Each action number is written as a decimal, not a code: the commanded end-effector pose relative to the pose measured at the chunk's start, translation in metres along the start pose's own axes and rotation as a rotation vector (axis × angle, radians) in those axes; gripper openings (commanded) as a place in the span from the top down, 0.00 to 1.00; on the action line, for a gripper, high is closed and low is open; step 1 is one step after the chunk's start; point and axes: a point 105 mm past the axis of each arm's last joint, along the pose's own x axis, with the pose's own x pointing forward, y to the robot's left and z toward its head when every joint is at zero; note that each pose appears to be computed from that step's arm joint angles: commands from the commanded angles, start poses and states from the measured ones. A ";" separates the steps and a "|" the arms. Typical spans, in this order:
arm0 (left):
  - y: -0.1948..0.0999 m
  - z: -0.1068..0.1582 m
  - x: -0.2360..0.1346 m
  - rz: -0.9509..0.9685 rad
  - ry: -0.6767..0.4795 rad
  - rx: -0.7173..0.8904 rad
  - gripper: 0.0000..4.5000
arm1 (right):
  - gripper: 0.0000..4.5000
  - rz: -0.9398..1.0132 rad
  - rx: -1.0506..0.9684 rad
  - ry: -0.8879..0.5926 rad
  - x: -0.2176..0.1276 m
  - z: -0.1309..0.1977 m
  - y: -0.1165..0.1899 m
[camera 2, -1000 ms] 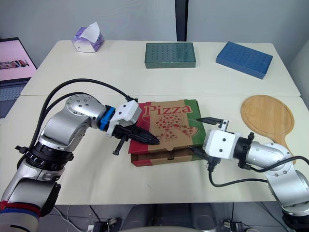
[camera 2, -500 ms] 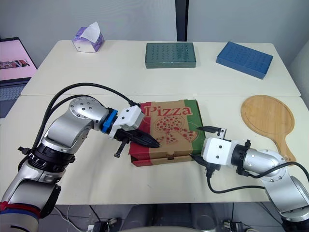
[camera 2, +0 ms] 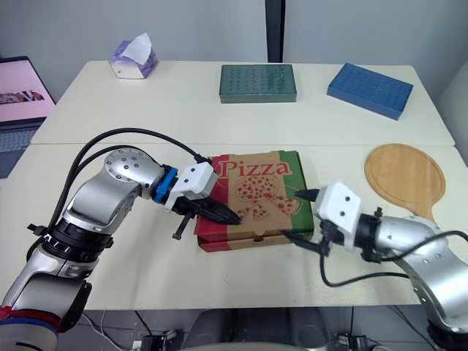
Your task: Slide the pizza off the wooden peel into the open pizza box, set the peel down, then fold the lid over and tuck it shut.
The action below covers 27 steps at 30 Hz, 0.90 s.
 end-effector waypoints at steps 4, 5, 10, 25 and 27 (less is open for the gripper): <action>0.001 0.012 -0.021 0.068 -0.012 0.026 1.00 | 0.60 0.007 0.012 0.025 0.015 -0.012 -0.001; 0.001 0.014 -0.027 0.086 -0.012 0.028 1.00 | 0.68 0.017 0.014 0.027 0.016 -0.013 0.001; -0.001 0.010 -0.074 0.211 0.036 -0.010 1.00 | 0.99 0.046 0.013 0.024 0.019 -0.015 0.007; -0.031 -0.040 -0.061 0.220 0.143 -0.102 1.00 | 0.99 0.076 0.017 0.011 0.020 -0.012 0.008; -0.032 -0.044 -0.053 0.214 0.147 -0.105 1.00 | 0.99 0.075 0.016 0.011 0.020 -0.011 0.008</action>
